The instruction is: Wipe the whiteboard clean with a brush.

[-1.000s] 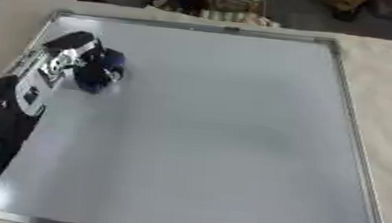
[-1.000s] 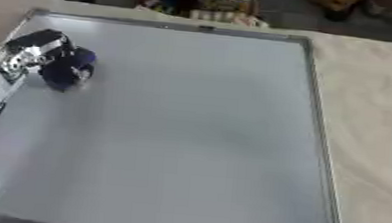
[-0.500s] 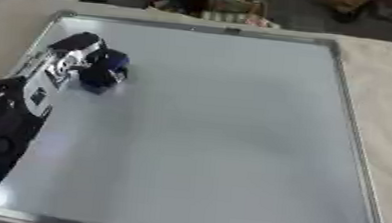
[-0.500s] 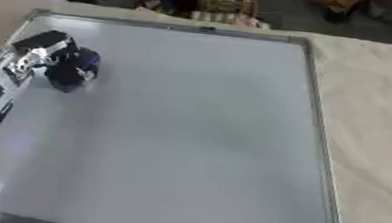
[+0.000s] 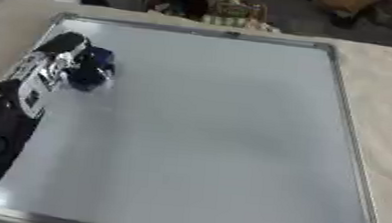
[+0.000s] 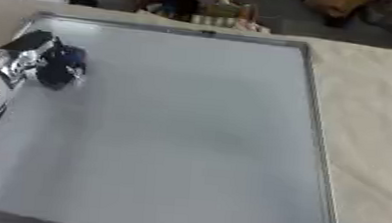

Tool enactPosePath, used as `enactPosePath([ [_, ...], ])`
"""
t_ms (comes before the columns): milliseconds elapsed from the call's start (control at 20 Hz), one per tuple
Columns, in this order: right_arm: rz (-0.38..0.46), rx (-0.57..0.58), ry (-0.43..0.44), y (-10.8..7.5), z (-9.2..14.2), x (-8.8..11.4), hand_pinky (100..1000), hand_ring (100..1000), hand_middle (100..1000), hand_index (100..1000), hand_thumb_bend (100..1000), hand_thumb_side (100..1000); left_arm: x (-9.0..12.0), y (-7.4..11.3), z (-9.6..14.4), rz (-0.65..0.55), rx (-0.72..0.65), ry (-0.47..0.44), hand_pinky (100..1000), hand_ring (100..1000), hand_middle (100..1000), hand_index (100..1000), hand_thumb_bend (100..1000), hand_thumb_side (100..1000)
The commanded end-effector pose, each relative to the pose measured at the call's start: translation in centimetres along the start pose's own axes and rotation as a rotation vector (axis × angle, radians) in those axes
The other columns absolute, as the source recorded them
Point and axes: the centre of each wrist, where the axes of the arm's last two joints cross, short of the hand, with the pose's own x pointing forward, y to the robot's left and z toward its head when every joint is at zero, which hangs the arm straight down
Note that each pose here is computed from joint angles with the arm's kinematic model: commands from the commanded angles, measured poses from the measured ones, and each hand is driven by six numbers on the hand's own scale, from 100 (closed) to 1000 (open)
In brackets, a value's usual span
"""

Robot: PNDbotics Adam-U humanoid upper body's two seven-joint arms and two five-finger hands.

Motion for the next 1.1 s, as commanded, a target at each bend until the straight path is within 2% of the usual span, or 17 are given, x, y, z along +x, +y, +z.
enactPosePath([
  [50, 0.002, -0.010, -0.027, -0.4, -0.6, 0.5, 865, 860, 693, 845, 100, 1000, -3.0, -1.6, 0.1, -0.033, -0.047, 0.084, 386, 381, 127, 167, 144, 350],
  [200, 0.002, -0.010, -0.027, -0.4, -0.6, 0.5, 864, 860, 693, 845, 100, 1000, -3.1, -1.7, 0.1, -0.032, -0.046, 0.086, 389, 383, 131, 167, 150, 341],
  [450, 0.005, -0.014, -0.029, -0.5, -0.6, 0.5, 864, 859, 694, 844, 100, 1000, -5.3, -1.6, 0.4, -0.053, -0.034, 0.157, 388, 385, 133, 168, 152, 338],
  [1100, 0.004, -0.012, -0.030, -0.4, -0.6, 0.5, 863, 859, 694, 844, 100, 1000, -7.0, -1.3, 0.6, -0.060, 0.007, 0.235, 386, 383, 130, 169, 150, 331],
])
